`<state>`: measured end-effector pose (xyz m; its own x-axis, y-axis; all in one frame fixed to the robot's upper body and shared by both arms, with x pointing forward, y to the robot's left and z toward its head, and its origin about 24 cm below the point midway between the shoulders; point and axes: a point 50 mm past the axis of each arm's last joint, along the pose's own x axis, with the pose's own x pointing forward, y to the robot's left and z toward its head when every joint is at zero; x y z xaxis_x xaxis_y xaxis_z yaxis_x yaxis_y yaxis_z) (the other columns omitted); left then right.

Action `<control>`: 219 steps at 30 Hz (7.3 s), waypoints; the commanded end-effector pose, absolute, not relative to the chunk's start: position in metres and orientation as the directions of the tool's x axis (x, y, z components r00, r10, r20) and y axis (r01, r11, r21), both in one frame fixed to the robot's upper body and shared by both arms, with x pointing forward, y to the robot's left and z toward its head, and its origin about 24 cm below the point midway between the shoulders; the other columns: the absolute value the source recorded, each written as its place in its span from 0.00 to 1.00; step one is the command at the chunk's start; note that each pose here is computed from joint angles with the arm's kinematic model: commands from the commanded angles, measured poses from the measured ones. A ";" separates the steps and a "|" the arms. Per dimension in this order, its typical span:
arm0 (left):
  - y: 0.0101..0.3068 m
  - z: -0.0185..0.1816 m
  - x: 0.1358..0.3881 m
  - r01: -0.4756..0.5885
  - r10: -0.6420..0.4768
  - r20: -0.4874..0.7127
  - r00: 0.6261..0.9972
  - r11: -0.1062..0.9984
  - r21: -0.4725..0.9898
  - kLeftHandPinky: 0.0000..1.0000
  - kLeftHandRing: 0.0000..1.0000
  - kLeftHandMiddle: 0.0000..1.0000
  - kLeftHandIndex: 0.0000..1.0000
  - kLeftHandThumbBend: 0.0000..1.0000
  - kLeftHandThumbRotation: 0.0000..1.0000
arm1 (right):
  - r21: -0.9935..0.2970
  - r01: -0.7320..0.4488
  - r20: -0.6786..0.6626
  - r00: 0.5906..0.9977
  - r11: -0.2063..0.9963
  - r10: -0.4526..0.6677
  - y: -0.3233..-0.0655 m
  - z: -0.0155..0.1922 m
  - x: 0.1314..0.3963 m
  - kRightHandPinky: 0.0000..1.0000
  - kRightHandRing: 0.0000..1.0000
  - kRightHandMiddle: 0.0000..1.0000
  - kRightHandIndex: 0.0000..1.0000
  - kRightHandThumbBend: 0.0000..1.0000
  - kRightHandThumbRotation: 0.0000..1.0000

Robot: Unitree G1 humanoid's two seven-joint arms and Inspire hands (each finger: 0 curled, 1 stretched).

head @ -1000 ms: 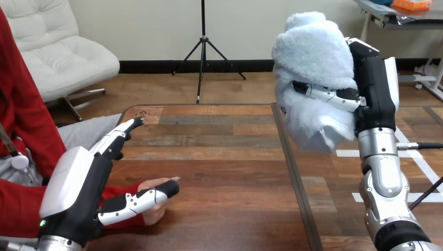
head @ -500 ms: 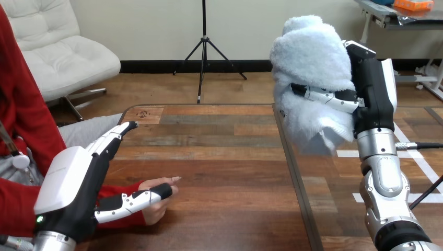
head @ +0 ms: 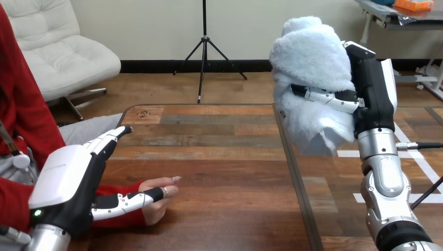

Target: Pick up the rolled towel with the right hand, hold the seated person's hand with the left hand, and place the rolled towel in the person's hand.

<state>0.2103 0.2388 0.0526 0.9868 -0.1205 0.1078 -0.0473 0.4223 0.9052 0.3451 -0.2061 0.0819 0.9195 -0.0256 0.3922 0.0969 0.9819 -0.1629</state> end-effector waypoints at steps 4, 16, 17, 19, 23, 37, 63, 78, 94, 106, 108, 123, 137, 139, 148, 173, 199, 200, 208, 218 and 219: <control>0.239 0.067 0.228 -0.088 -0.150 0.151 0.977 0.362 0.928 0.74 0.82 0.85 0.83 0.97 0.50 | -0.157 0.128 0.470 0.882 0.979 -0.040 -0.214 0.105 0.350 0.23 0.29 0.36 0.41 0.81 0.00; 0.244 0.068 0.233 -0.019 -0.180 0.074 0.981 0.290 0.957 0.75 0.81 0.83 0.81 0.97 0.45 | -0.146 0.124 0.468 0.883 0.981 -0.042 -0.215 0.106 0.350 0.24 0.29 0.36 0.41 0.81 0.00; 0.244 0.068 0.233 -0.016 -0.182 0.070 0.981 0.286 0.958 0.74 0.81 0.83 0.81 0.98 0.45 | -0.144 0.123 0.468 0.883 0.982 -0.042 -0.215 0.106 0.350 0.24 0.29 0.36 0.41 0.81 0.00; 0.244 0.068 0.234 -0.003 -0.188 0.056 0.981 0.271 0.963 0.74 0.81 0.83 0.80 0.98 0.45 | -0.142 0.123 0.467 0.883 0.982 -0.043 -0.215 0.106 0.350 0.24 0.29 0.36 0.41 0.81 0.00; 0.244 0.068 0.235 0.020 -0.188 0.030 0.982 0.257 0.966 0.73 0.81 0.82 0.80 0.98 0.44 | -0.144 0.124 0.466 0.884 0.982 -0.043 -0.215 0.106 0.351 0.24 0.29 0.36 0.41 0.81 0.00; 0.244 0.067 0.239 0.074 -0.194 -0.031 0.981 0.221 0.972 0.74 0.81 0.83 0.81 1.00 0.39 | -0.156 0.132 0.458 0.888 0.979 -0.046 -0.215 0.105 0.352 0.24 0.29 0.36 0.41 0.81 0.00; 0.239 0.063 0.247 0.149 -0.189 -0.118 0.975 0.156 0.977 0.77 0.83 0.85 0.83 1.00 0.33 | -0.159 0.129 0.455 0.889 0.979 -0.044 -0.215 0.106 0.352 0.23 0.29 0.36 0.41 0.81 0.00; 0.230 0.052 0.252 0.157 -0.192 -0.135 0.972 0.105 0.982 0.73 0.79 0.80 0.77 0.97 0.11 | -0.153 0.123 0.459 0.888 0.981 -0.039 -0.218 0.107 0.352 0.24 0.29 0.36 0.41 0.81 0.00; 0.230 0.049 0.253 0.141 -0.197 -0.126 0.972 0.064 0.988 0.71 0.74 0.76 0.70 0.97 0.02 | -0.163 0.128 0.461 0.887 0.978 -0.040 -0.219 0.108 0.352 0.24 0.30 0.37 0.41 0.81 0.00; 0.229 0.048 0.252 0.151 -0.197 -0.141 0.970 0.038 0.988 0.71 0.74 0.75 0.69 0.97 0.00 | -0.165 0.125 0.463 0.886 0.978 -0.035 -0.218 0.108 0.352 0.25 0.30 0.37 0.41 0.80 0.00; 0.229 0.048 0.252 0.149 -0.199 -0.139 0.970 0.037 0.988 0.71 0.73 0.74 0.69 0.98 0.00 | -0.165 0.125 0.463 0.886 0.978 -0.035 -0.218 0.108 0.352 0.25 0.30 0.37 0.41 0.80 0.00; 0.228 0.048 0.251 0.089 -0.191 -0.080 0.978 0.040 0.995 0.62 0.67 0.68 0.64 0.94 0.00 | -0.151 0.121 0.456 0.889 0.981 -0.039 -0.218 0.107 0.352 0.24 0.29 0.37 0.41 0.81 0.00; 0.227 0.047 0.251 0.027 -0.195 -0.008 0.981 0.091 0.996 0.42 0.50 0.55 0.54 0.74 0.00 | -0.156 0.119 0.459 0.888 0.981 -0.034 -0.218 0.107 0.352 0.24 0.29 0.36 0.41 0.81 0.00; 0.227 0.047 0.250 0.020 -0.197 -0.002 0.980 0.087 0.996 0.41 0.48 0.53 0.53 0.72 0.00 | -0.157 0.119 0.458 0.888 0.980 -0.034 -0.218 0.107 0.352 0.24 0.29 0.36 0.41 0.81 0.00; 0.227 0.046 0.250 -0.009 -0.206 0.027 0.978 0.086 0.996 0.34 0.40 0.46 0.47 0.70 0.00 | -0.153 0.117 0.461 0.887 0.981 -0.034 -0.218 0.107 0.351 0.24 0.29 0.37 0.41 0.80 0.00; 0.227 0.044 0.250 -0.010 -0.209 0.034 0.977 0.113 0.993 0.25 0.30 0.35 0.37 0.67 0.00 | -0.159 0.128 0.452 0.891 0.979 -0.043 -0.219 0.106 0.351 0.24 0.29 0.36 0.41 0.81 0.00; 0.228 0.041 0.250 0.041 -0.214 -0.022 0.977 0.085 0.996 0.24 0.29 0.34 0.35 0.66 0.00 | -0.163 0.126 0.451 0.891 0.978 -0.040 -0.218 0.106 0.351 0.23 0.29 0.36 0.41 0.80 0.00; 0.228 0.041 0.250 0.043 -0.213 -0.025 0.977 0.082 0.996 0.24 0.29 0.34 0.35 0.66 0.00 | -0.163 0.127 0.451 0.892 0.978 -0.041 -0.218 0.106 0.351 0.23 0.29 0.36 0.41 0.80 0.00; 0.228 0.039 0.250 0.102 -0.190 -0.083 0.978 0.094 0.990 0.27 0.32 0.37 0.38 0.72 0.00 | -0.159 0.124 0.455 0.890 0.979 -0.039 -0.218 0.106 0.351 0.23 0.29 0.36 0.41 0.80 0.00; 0.227 0.037 0.250 0.127 -0.180 -0.107 0.978 0.098 0.987 0.31 0.37 0.42 0.45 0.77 0.00 | -0.146 0.120 0.452 0.891 0.982 -0.042 -0.218 0.106 0.352 0.24 0.29 0.36 0.41 0.81 0.00; 0.227 0.037 0.250 0.126 -0.182 -0.106 0.978 0.098 0.987 0.31 0.38 0.42 0.46 0.77 0.00 | -0.147 0.121 0.452 0.891 0.982 -0.042 -0.218 0.106 0.352 0.24 0.29 0.36 0.41 0.81 0.00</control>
<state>0.2364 0.2337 0.0200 0.9743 -0.1516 -0.1668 0.1836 0.1046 0.9774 0.3453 -0.2178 0.0819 0.9308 -0.0329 0.3641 0.1032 0.9790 -0.1756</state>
